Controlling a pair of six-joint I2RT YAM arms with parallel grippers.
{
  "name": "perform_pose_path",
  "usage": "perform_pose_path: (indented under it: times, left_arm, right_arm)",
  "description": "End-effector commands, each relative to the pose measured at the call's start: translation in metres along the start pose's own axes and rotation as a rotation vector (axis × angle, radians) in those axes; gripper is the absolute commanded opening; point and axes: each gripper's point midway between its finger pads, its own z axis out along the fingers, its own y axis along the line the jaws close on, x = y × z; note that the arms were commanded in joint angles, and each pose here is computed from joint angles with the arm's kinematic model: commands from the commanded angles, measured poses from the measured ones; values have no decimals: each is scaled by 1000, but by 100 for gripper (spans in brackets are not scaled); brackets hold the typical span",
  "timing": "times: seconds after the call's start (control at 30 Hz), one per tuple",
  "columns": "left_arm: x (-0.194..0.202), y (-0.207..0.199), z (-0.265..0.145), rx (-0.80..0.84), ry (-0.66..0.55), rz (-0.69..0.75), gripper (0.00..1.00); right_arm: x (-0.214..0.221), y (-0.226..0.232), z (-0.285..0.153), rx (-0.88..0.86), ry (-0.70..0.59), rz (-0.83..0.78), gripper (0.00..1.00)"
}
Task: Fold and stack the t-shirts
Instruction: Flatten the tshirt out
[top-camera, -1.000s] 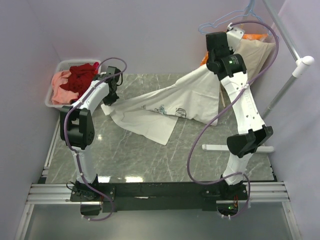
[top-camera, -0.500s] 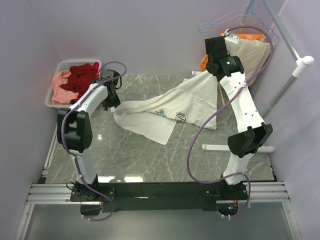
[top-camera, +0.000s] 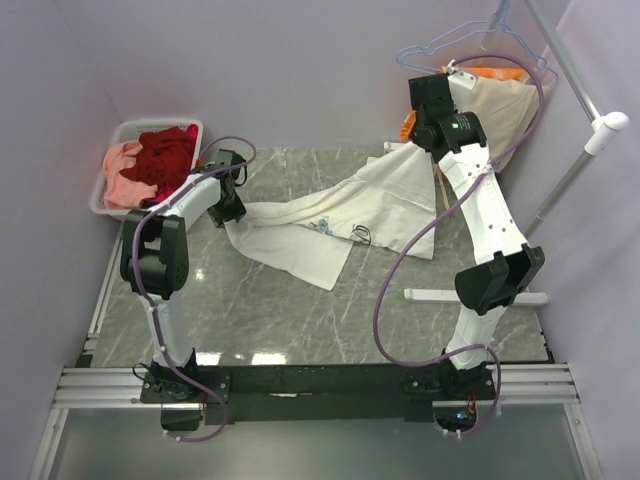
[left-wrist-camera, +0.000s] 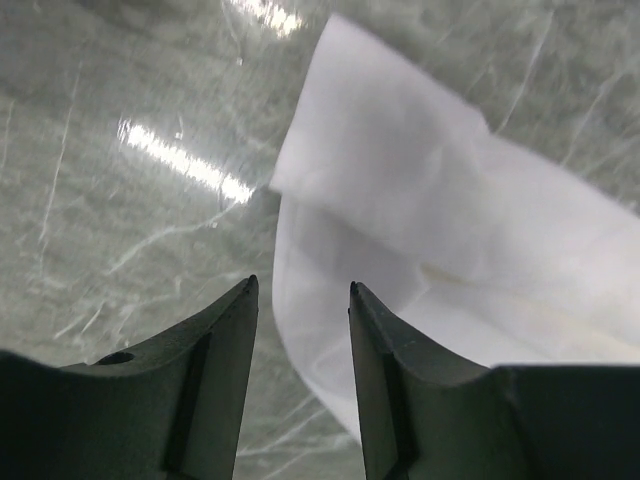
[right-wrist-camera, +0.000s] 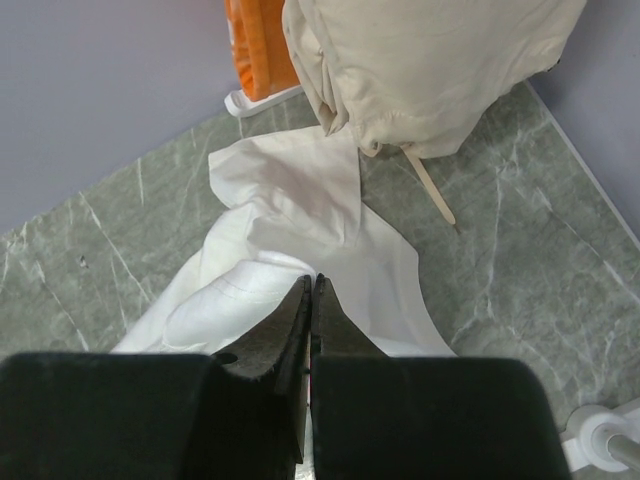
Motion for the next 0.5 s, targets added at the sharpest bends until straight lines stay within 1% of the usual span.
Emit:
perform_pose_path:
  times: [0.0,0.3,0.47]
  left_arm:
    - [-27,-9,8,-18,-78,-62,47]
    - [-35,1,26,-115,-109,-106,48]
    - [-32,0,37,-104,-100,-109,48]
  right_arm:
    - [2,-3,4,13,0,6,0]
    - [9,0,11,14,21,-19,0]
    - [12,0,16,16,32,-24,0]
